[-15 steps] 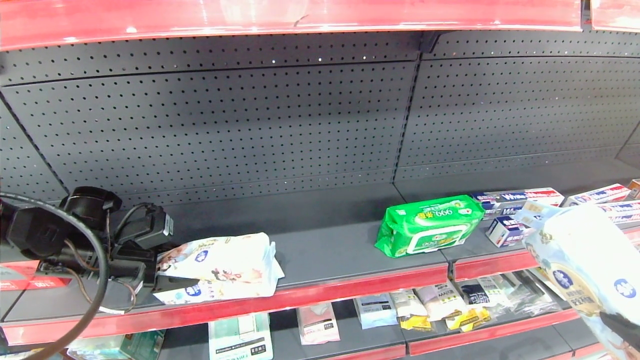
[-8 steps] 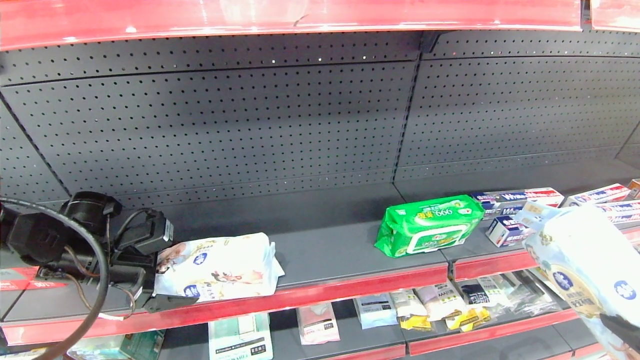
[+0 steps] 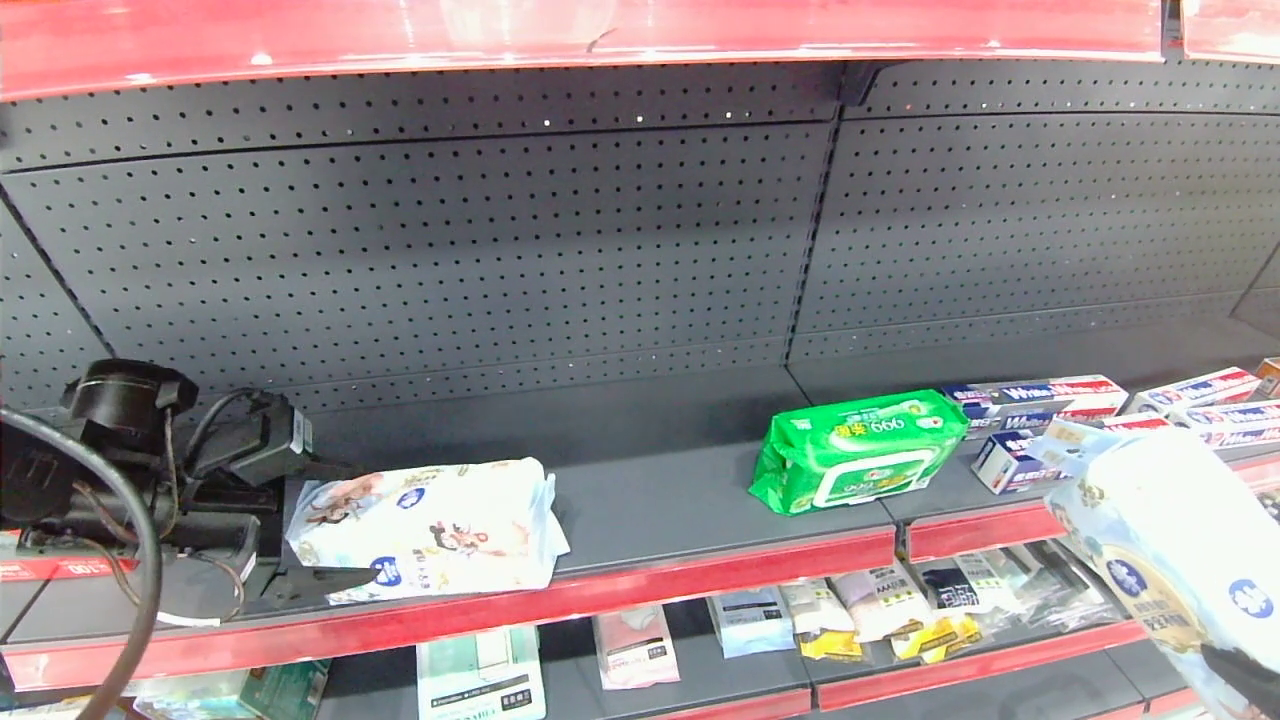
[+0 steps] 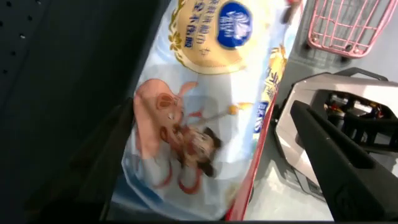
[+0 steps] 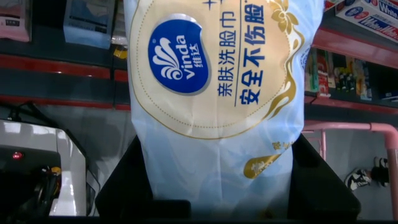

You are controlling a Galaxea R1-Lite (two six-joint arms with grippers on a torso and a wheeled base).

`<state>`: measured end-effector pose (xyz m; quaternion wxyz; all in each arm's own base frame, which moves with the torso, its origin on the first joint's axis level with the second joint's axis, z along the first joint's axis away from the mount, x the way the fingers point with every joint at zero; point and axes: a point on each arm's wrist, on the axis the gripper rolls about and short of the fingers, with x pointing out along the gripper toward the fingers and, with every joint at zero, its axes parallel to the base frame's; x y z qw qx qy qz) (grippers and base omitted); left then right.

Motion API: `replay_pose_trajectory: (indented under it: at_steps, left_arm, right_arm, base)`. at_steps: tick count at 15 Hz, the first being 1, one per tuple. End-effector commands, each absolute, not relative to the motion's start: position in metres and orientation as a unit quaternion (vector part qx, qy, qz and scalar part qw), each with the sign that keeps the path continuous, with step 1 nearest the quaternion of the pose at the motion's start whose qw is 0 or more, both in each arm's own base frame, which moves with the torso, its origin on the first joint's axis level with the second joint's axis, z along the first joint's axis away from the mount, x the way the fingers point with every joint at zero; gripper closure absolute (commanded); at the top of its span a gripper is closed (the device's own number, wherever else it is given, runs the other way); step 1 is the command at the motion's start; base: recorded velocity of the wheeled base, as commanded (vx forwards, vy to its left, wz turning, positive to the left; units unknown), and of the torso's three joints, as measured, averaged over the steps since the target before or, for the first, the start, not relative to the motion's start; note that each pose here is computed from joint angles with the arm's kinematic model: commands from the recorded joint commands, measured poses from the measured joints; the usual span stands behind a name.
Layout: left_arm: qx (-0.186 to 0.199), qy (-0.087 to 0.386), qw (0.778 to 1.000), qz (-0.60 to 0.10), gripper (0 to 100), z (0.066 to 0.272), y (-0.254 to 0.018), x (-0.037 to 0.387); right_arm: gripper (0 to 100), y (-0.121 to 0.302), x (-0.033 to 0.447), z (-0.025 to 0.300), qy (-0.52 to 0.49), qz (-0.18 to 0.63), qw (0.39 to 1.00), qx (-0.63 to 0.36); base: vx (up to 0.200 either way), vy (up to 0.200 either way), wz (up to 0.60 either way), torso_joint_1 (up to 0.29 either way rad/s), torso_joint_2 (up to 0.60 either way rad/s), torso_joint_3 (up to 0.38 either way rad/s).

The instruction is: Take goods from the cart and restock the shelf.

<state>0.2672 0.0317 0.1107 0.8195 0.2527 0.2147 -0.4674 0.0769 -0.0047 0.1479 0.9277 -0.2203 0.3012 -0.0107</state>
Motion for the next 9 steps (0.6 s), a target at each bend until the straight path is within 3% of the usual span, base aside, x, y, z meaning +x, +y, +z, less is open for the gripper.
replay_pose_trajectory:
  at_steps: [1, 9]
  left_arm:
    - [0.265, 0.198, 0.825, -0.459, 0, 0.123, 0.032, 0.260]
    - [0.269, 0.182, 0.830, -0.453, 0, 0.146, 0.026, 0.231]
  right_arm:
    - [100, -0.005, 0.075, 0.148, 0.296, -0.011, 0.928, -0.224]
    - [100, -0.005, 0.070, 0.148, 0.286, -0.014, 0.931, -0.226]
  base:
    - [0.000, 0.000, 0.00, 0.000, 0.00, 0.000]
    - [0.000, 0.000, 0.00, 0.000, 0.00, 0.000]
